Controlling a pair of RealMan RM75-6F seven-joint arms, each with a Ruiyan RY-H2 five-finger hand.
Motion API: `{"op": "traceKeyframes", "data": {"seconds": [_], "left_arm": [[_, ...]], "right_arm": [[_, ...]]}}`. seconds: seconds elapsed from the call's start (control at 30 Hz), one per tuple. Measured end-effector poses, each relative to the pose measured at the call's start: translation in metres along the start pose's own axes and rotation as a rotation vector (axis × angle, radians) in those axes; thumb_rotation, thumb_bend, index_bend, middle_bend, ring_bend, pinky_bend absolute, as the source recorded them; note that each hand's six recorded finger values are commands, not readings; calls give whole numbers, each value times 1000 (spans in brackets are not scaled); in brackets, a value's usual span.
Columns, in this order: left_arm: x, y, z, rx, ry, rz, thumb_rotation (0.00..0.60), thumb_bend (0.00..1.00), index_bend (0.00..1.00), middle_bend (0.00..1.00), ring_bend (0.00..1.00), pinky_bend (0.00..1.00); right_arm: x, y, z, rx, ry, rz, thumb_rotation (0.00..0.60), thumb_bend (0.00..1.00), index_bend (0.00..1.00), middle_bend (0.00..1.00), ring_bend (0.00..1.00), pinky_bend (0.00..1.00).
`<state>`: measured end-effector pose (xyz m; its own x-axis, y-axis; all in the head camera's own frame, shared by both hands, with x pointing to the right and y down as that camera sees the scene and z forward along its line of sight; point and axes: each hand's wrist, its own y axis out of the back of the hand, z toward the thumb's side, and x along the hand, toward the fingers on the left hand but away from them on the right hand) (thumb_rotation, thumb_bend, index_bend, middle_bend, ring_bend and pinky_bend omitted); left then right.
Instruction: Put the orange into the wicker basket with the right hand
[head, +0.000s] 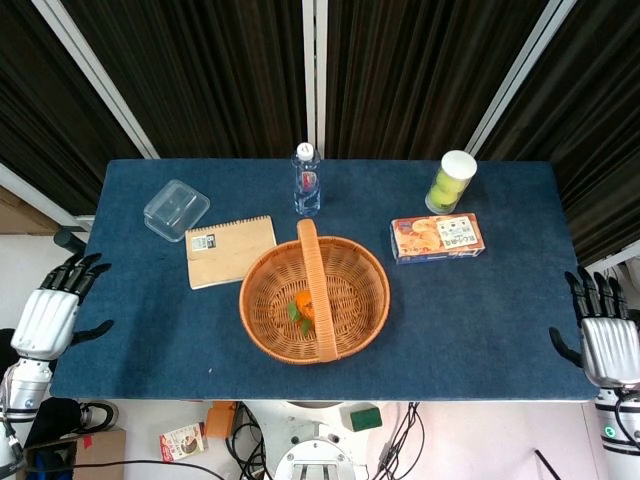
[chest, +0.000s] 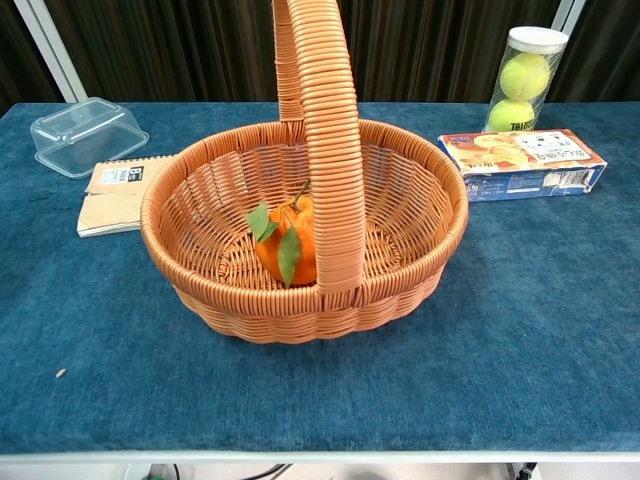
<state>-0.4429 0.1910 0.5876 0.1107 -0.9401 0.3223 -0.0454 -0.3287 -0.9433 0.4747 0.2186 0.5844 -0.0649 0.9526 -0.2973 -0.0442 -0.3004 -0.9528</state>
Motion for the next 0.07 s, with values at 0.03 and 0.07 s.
{"op": "traceKeyframes", "data": {"seconds": [0.03, 0.07], "left_arm": [[-4, -2, -4, 11, 18, 4, 600, 17, 175, 132, 70, 192], [-8, -5, -8, 16, 35, 5, 600, 17, 174, 131, 70, 191]], "right_arm": [[5, -6, -8, 9, -28, 14, 600, 272, 0, 0, 0, 0], [8, -9, -11, 10, -39, 22, 600, 273, 0, 0, 0, 0]]}}
